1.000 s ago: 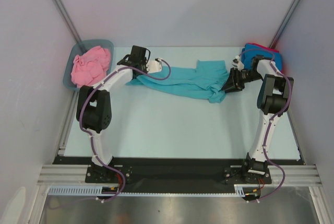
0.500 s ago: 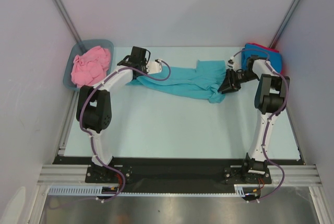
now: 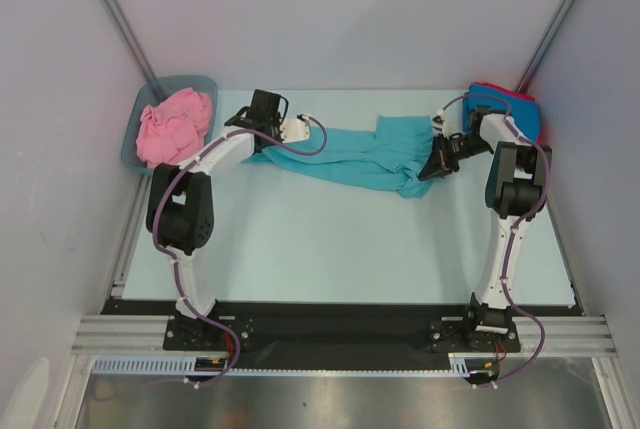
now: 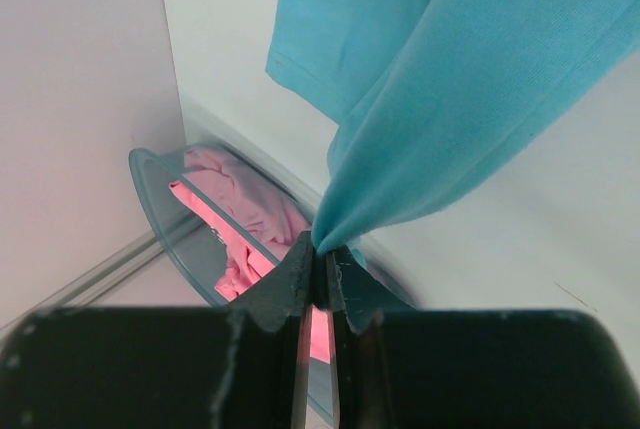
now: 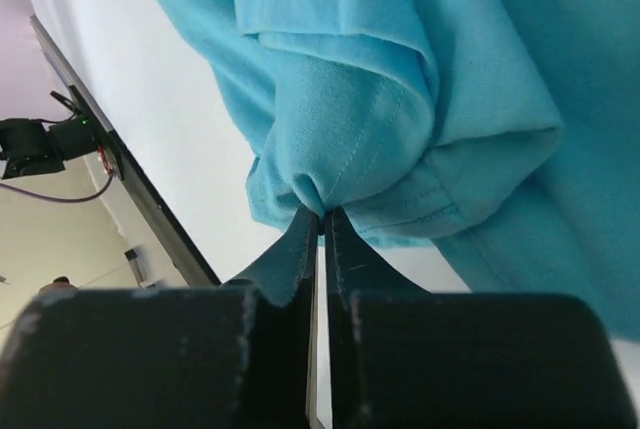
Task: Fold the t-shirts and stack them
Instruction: Flatten the tshirt out
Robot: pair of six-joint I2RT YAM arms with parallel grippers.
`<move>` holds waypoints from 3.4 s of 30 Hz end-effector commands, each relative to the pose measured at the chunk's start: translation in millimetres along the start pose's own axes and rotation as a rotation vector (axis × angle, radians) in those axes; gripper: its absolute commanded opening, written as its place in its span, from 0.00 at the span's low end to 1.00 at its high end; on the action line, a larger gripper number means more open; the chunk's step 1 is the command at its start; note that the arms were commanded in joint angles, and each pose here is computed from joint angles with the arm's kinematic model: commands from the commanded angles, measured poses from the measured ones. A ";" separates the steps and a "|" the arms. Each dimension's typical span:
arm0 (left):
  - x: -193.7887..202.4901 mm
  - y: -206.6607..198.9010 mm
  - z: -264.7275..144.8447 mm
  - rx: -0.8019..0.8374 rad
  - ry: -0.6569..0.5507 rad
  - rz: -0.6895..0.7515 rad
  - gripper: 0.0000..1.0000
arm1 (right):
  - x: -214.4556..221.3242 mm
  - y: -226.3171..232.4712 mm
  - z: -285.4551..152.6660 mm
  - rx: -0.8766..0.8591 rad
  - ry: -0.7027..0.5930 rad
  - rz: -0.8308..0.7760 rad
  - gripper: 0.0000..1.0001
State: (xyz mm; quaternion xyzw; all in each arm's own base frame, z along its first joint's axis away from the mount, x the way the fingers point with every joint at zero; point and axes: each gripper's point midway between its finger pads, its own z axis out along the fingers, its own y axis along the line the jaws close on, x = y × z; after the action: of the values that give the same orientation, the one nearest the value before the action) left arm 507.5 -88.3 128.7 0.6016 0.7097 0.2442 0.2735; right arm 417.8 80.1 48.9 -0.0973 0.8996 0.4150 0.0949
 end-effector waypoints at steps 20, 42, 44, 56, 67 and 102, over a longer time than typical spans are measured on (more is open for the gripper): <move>-2.0 11.0 -19.5 -0.050 -0.027 -0.011 0.12 | -56.8 21.2 -110.8 0.615 -0.133 -0.407 0.00; 28.5 2.1 -85.3 0.070 -0.137 -0.139 0.00 | 8.6 128.5 -98.5 0.457 0.066 -0.686 0.00; 37.2 -21.9 -91.2 0.152 -0.113 -0.104 0.00 | 34.6 131.3 -80.7 0.320 0.190 -0.647 0.00; 50.1 -103.5 -120.4 0.532 -0.165 0.131 0.00 | 148.7 138.0 -21.0 0.278 0.594 -0.916 0.00; 77.6 -191.1 -163.4 0.662 -0.165 0.460 0.00 | 218.4 107.7 -11.2 0.402 0.740 -1.273 0.00; 32.2 -72.7 -76.8 0.290 -0.016 0.143 0.82 | 36.6 52.7 -35.1 0.013 0.041 -0.072 0.53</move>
State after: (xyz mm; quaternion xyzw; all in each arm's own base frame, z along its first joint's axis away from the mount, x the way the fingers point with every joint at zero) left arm 382.2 -57.8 117.1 0.7021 0.6852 0.1383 0.1355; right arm 363.5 60.0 78.9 -0.1595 0.9228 0.3412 0.0810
